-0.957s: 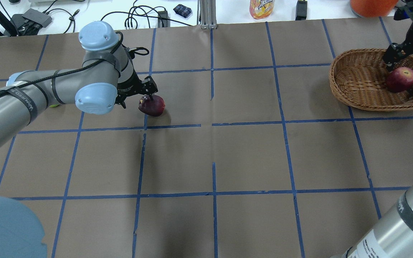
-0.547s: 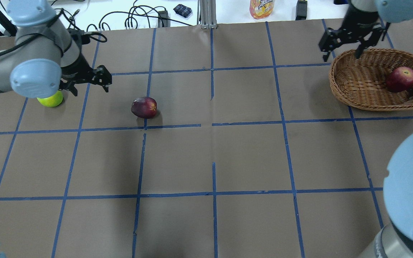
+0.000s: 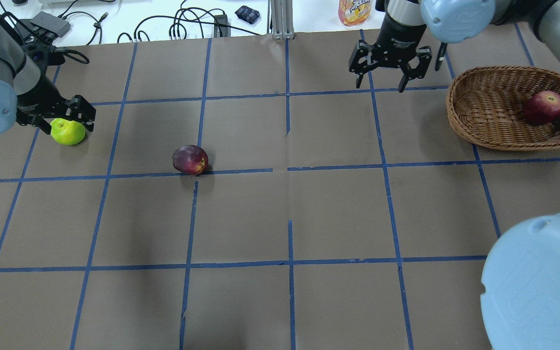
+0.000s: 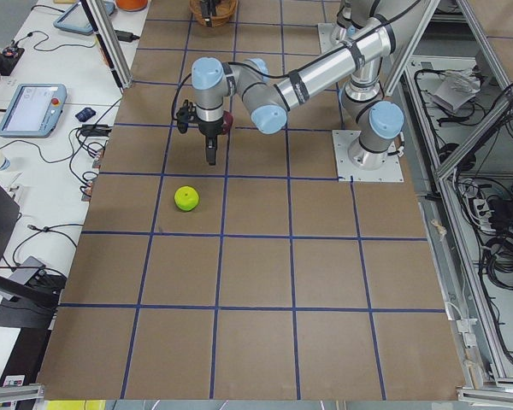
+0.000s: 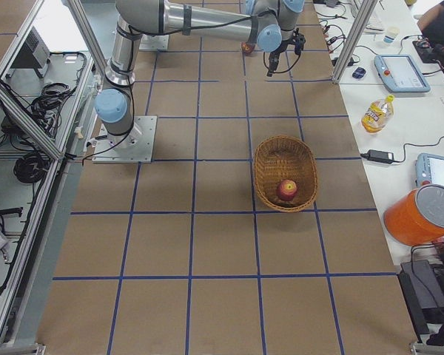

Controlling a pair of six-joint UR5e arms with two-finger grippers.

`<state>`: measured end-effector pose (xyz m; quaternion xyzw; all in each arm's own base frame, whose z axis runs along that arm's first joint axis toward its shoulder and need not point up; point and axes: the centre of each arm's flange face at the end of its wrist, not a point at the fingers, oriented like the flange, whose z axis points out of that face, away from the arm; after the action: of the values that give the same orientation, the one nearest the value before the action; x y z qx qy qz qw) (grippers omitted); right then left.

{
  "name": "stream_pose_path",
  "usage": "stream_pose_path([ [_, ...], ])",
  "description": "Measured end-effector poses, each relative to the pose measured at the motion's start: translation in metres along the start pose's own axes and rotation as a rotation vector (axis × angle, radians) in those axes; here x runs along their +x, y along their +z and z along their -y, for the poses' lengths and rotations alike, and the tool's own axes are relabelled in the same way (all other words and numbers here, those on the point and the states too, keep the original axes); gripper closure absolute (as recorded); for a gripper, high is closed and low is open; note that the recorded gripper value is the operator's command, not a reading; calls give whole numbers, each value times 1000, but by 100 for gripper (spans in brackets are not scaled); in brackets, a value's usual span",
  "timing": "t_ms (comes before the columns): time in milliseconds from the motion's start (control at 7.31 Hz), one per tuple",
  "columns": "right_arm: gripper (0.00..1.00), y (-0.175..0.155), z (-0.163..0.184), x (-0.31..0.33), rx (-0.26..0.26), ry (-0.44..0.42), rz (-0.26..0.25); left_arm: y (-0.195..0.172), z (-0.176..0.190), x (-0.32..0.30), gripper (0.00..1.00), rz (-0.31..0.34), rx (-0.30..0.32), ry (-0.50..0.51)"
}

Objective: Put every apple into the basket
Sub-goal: 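Release the dark red apple at center with the left gripper while the right returns, then grasp the dark red apple with the right gripper while the left grasps the green apple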

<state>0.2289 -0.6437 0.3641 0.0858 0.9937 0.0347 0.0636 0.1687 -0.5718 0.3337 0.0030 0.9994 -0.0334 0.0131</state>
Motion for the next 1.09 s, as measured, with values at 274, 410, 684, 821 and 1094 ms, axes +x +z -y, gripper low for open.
stream_pose_path([
  [274, 0, 31, -21, -67, 27, 35, 21, 22, 17, -64, 0, -79, 68, 92],
  [410, 0, 51, -38, -105, 35, 43, 31, 41, 40, -88, 0, -90, 82, 120],
  [684, 0, 91, -76, -172, 54, 13, 52, 86, 74, -116, 0, -95, 95, 132],
  [821, 0, 105, -91, -194, 61, -16, 63, 103, 84, -123, 0, -86, 114, 135],
  [1094, 0, 122, -111, -220, 44, 39, 103, 116, 98, -127, 0, -103, 151, 126],
])
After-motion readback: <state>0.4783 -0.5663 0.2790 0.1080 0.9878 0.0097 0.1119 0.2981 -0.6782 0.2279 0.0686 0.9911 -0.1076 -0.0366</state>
